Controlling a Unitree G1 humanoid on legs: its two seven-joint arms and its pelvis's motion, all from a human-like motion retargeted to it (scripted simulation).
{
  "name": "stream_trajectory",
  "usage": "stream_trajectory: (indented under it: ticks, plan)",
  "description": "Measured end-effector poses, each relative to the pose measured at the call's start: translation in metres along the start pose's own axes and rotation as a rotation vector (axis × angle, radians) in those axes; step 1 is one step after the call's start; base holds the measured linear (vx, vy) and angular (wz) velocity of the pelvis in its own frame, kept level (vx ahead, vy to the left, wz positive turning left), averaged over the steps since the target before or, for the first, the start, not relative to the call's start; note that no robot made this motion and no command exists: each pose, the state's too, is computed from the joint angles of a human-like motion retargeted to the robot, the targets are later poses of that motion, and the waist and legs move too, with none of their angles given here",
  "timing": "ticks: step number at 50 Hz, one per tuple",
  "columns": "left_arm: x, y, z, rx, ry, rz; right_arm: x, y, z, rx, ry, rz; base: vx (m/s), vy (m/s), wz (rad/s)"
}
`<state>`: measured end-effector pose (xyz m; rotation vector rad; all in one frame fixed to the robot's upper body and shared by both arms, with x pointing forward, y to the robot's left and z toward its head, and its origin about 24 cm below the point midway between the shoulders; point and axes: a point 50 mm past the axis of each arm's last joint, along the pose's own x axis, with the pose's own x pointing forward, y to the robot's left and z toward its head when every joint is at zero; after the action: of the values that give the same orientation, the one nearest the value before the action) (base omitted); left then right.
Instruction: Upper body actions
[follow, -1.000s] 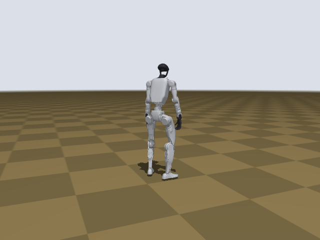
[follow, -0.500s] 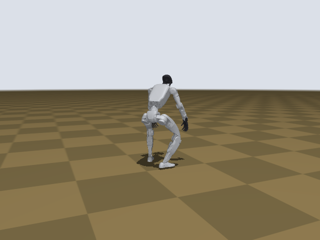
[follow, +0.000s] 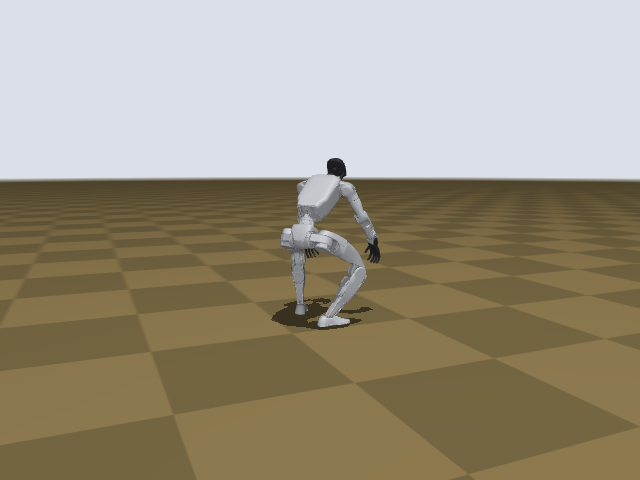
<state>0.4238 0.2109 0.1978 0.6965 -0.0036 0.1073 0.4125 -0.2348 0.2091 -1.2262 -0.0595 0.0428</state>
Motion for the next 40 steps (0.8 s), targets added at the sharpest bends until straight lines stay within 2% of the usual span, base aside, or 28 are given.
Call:
stream_trajectory:
  ticks: [13,20,28,40]
  plan:
    - [-0.002,0.011,-0.014,-0.007,0.036,0.087,-0.004,0.002,-0.016,0.037,0.060,-0.038,0.00,0.00,0.00]
    - [-0.006,-0.002,-0.026,0.000,0.054,0.037,-0.007,0.026,-0.024,0.087,0.093,-0.030,0.00,0.00,0.00]
    - [-0.010,-0.005,-0.043,0.003,0.089,0.029,-0.013,0.047,-0.037,0.036,0.131,0.041,0.00,0.00,0.00]
    - [-0.011,0.013,-0.047,-0.065,0.108,0.124,-0.011,0.037,-0.035,0.105,0.131,0.017,0.01,0.00,0.00]
